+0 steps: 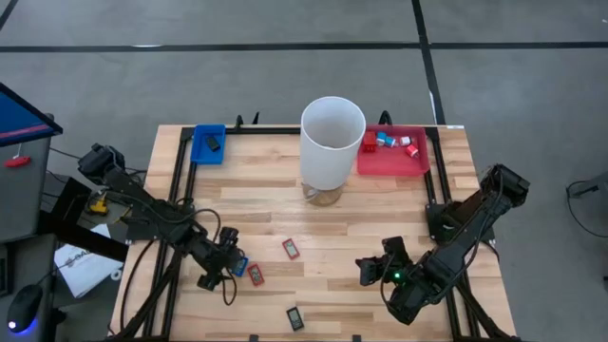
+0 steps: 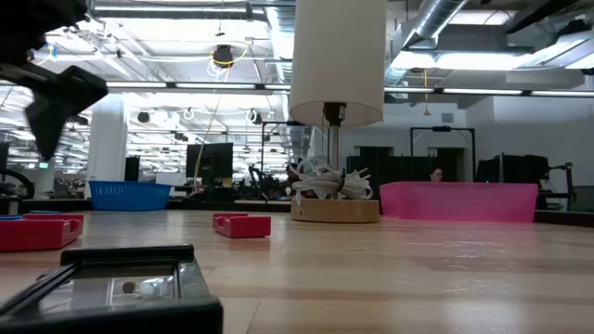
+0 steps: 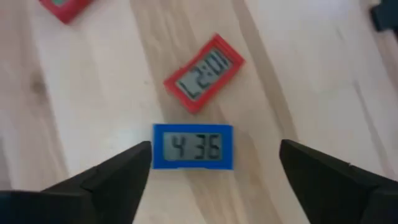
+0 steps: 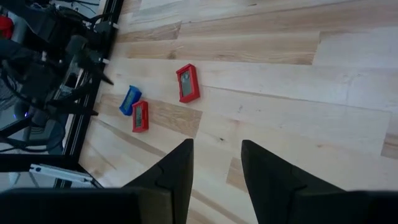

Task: Pick & Place Office items
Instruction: Put the blue digital timer into the blue bin

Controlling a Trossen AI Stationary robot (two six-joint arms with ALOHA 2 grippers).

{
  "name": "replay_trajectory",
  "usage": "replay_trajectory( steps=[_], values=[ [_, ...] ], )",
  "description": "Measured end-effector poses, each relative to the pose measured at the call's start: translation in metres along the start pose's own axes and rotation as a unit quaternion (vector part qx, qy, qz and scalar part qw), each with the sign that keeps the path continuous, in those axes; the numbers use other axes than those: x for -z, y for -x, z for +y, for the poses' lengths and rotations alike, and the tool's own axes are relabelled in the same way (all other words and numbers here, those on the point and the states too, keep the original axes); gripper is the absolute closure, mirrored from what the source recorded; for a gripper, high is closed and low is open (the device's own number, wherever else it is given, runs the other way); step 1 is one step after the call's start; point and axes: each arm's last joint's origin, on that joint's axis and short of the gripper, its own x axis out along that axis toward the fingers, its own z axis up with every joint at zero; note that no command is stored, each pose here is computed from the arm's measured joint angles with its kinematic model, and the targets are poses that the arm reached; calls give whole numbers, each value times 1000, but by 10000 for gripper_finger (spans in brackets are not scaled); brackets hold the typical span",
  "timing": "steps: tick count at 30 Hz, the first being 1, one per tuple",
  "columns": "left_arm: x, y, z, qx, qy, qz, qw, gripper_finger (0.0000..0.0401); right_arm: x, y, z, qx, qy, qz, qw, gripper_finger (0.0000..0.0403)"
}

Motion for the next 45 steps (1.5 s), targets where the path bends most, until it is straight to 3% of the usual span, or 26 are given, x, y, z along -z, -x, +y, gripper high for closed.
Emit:
replay_trajectory(
  steps=[6,21,36,45],
  values=[
    [7,-7,9,-23,-2,7,1000,6,1,2,-1,0,5,1,1000,275],
    [13,-19,9,-16,4,-10,1000,2,2,2,-1,-2,3,3,1000,275],
    [17,-54,5,-35,-6,36,999,11,3,2,0,-8,-4,6,1000,275],
    [18,-59,5,-45,8,44,998,50,3,2,0,-9,-5,6,1000,275]
  ],
)
